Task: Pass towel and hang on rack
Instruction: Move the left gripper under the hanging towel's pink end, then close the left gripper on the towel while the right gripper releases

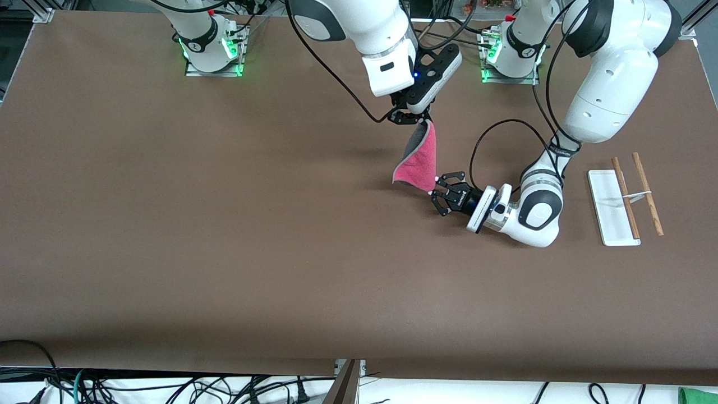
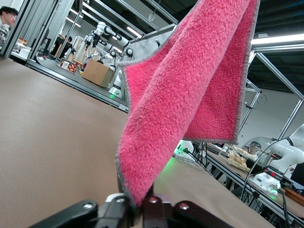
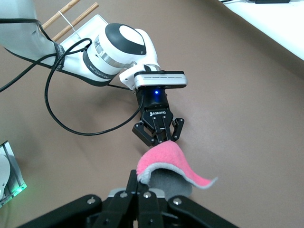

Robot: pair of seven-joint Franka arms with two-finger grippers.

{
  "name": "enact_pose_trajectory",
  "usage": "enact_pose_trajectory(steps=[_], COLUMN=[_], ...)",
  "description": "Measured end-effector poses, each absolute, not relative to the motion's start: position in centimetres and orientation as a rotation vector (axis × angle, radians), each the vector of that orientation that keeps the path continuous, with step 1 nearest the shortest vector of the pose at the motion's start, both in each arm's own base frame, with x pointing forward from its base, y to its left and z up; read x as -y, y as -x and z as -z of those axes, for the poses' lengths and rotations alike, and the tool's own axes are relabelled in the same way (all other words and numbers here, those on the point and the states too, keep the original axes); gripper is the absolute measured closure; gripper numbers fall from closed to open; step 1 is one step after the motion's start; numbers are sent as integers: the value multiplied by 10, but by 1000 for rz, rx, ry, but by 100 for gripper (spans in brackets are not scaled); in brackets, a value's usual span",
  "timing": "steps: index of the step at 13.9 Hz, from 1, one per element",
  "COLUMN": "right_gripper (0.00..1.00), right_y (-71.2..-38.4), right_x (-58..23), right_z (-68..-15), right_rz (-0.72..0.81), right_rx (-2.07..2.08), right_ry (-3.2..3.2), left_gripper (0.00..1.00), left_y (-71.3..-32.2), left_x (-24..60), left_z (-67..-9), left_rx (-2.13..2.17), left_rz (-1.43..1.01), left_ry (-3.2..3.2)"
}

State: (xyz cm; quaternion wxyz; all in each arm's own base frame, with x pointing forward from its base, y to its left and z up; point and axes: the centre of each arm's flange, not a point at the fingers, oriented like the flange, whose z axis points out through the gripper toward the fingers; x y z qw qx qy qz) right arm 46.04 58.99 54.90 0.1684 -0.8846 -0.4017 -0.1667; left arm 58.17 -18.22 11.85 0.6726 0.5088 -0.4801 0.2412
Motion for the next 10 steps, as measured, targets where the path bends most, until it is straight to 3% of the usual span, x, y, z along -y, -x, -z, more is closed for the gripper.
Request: enact_pose_trajectory(steps=[1, 8, 10], right_gripper=[99, 95, 78], right_y=[-460, -461, -463], right_x=[-590, -589, -587], right_z=[-549, -549, -552], right_rz=[474, 468, 465], right_rx=[1142, 1133, 1119], right_ry=[2515, 2514, 2508], left_gripper=[98, 98, 98], left_y=[-582, -585, -586], left_x=[182, 178, 177], left_z=[-119, -120, -121], left_rx=[1085, 1087, 1088], left_rz=[-550, -575, -581], left_ry=[-1142, -1137, -1136])
